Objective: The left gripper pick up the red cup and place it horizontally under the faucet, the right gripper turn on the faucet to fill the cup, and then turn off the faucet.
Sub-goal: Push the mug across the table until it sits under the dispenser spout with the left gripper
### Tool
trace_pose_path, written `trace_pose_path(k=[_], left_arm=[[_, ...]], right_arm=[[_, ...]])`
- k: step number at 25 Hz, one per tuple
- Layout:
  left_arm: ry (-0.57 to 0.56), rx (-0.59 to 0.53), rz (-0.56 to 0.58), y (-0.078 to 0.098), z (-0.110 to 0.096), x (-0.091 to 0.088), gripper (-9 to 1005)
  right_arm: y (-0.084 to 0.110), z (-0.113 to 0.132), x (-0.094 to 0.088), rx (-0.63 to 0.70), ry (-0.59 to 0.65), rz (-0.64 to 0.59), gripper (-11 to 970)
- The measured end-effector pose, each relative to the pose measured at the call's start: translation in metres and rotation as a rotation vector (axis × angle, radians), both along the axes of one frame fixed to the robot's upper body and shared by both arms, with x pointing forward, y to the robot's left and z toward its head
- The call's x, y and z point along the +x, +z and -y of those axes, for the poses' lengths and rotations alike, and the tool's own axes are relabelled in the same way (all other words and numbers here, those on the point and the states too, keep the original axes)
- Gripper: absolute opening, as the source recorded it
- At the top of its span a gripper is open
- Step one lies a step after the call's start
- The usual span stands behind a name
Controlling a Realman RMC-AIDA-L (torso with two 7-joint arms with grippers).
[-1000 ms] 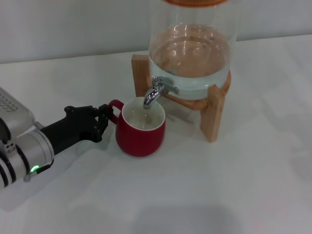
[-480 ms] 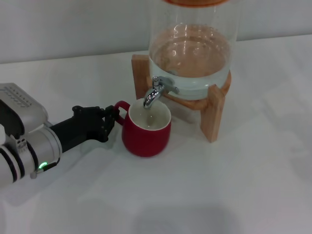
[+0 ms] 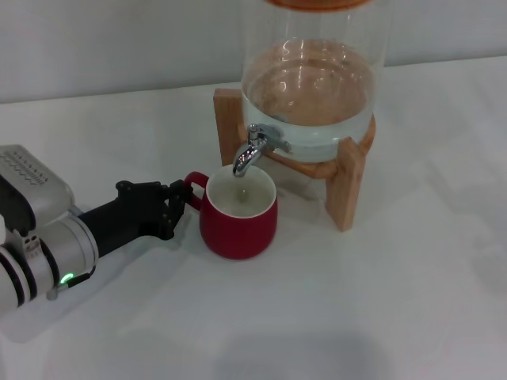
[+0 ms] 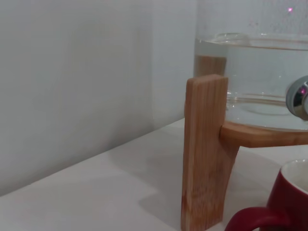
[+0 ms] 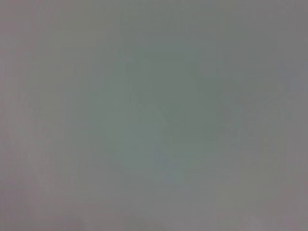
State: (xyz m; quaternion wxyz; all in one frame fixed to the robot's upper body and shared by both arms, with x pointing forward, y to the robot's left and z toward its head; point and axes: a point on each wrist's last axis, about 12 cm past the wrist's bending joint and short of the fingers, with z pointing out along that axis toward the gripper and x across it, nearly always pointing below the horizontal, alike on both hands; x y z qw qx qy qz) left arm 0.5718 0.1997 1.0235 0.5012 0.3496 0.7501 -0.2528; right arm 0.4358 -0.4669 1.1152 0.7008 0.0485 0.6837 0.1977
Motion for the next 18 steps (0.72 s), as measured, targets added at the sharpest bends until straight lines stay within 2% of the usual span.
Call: trace_pose_path(k=[7,18], left_arm=[[0.017,-0.022,-0.017,0.0012,-0.0015,0.0011,95],[0.017,-0.027,-0.024,0.0024,-0.0005,0.0024,231]], right_arm=[[0.0002,-0.0002,0.0004,0.000,0.001,0.001,724],[0.0001,0.0004,0.0001,0.000,-0.002,0.000,724]])
